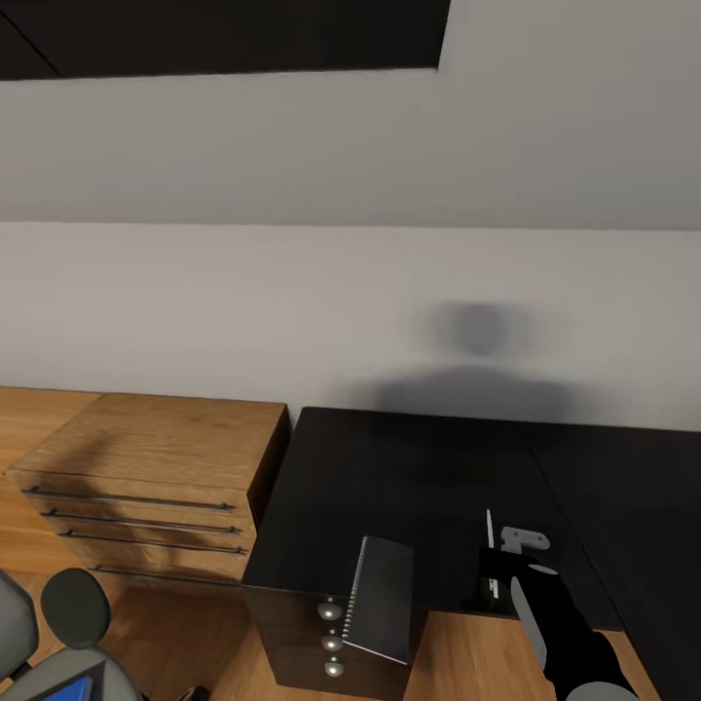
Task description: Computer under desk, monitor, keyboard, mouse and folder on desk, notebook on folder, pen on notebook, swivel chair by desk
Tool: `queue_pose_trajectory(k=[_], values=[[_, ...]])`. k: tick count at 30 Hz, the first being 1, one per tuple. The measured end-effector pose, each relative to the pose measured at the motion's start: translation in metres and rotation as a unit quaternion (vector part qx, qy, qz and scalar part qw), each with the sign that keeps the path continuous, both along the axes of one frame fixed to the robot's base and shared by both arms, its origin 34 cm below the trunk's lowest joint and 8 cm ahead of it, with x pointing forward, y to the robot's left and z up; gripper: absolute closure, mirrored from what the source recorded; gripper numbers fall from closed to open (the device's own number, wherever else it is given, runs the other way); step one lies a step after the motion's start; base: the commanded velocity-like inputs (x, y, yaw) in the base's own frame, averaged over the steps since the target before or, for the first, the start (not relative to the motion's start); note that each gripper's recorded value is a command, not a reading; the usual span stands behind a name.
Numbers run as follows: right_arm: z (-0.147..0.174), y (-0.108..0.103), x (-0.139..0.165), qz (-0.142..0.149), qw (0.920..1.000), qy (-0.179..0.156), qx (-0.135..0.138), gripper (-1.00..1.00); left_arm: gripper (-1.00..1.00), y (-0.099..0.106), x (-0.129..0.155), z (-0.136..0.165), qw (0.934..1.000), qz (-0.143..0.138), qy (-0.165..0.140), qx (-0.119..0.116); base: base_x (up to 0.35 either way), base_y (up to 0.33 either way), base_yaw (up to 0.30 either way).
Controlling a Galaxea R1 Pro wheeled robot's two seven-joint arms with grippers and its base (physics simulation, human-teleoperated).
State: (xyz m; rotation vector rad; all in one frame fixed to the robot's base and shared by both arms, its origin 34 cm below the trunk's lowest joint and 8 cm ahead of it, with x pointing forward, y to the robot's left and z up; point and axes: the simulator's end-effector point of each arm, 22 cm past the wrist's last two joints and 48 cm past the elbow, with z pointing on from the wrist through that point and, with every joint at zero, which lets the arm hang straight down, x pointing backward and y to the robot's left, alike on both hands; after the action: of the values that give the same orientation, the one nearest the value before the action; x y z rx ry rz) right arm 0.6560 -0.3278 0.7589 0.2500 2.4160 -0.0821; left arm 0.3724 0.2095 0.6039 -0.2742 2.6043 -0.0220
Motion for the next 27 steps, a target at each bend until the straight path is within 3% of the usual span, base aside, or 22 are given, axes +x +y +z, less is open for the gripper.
queue_pose_trajectory(k=[27], values=[[-0.015, -0.001, 0.005, 0.0, 1.0, -0.004, -0.001, 1.0, -1.0, 0.0, 0.003, -0.018, 1.0, 0.0, -0.001, 0.0, 0.0, 0.0, 0.0]])
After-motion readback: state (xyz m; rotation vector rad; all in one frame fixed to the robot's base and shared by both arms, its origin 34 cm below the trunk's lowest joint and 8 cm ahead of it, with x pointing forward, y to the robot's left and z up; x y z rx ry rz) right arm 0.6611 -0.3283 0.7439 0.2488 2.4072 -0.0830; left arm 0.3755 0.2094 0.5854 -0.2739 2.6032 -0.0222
